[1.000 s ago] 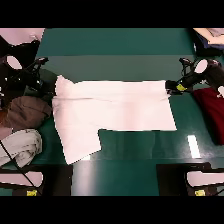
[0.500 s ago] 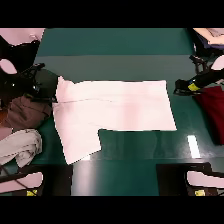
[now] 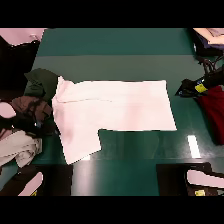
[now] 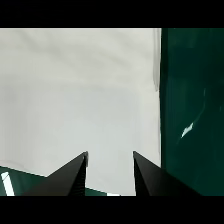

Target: Fold the shirts.

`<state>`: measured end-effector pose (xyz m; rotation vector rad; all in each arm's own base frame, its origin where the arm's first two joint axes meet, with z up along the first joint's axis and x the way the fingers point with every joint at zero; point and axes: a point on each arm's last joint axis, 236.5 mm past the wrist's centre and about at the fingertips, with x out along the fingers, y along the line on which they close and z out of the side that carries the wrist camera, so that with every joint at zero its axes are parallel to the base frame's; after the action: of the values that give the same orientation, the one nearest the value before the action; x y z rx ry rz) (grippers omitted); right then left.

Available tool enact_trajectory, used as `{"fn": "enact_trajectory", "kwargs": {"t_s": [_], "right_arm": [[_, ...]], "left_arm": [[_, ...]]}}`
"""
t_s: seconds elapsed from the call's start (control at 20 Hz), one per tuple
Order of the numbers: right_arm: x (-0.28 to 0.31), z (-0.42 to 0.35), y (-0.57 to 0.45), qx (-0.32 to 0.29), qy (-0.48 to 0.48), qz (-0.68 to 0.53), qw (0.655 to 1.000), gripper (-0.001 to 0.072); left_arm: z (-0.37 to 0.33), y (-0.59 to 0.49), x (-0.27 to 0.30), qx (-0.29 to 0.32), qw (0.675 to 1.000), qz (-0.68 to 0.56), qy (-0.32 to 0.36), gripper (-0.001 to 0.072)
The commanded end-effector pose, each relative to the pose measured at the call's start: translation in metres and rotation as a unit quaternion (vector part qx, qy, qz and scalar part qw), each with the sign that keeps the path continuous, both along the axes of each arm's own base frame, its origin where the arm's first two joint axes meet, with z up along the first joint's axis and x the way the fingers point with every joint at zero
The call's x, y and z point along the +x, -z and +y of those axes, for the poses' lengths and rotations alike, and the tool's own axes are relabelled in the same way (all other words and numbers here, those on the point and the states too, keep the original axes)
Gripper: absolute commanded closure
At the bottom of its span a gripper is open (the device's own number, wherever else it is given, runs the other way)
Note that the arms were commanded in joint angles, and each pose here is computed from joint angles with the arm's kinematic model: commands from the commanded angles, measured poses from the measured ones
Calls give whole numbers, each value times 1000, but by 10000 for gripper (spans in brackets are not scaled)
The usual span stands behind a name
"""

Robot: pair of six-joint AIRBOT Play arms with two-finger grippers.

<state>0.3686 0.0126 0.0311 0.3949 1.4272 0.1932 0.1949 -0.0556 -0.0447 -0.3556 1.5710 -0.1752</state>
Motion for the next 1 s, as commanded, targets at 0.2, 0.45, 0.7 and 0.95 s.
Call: {"fn": "enact_trajectory", "kwargs": {"t_s": [0.2, 0.45, 0.7, 0.95], "right_arm": [[-2, 14, -2, 6, -24, -2, 1000, 373], [-2, 14, -2, 6, -24, -2, 1000, 374], [-3, 14, -2, 6, -25, 0, 1000, 374], [-3, 14, -2, 6, -25, 0, 1000, 373]], "left_arm": [[-19, 36, -31, -36, 998, 29, -47, 106], [-23, 44, -21, -46, 996, 6, -71, 107], [-27, 41, -6, -58, 994, -19, -90, 109], [-29, 40, -2, -63, 994, -27, -90, 519]]}}
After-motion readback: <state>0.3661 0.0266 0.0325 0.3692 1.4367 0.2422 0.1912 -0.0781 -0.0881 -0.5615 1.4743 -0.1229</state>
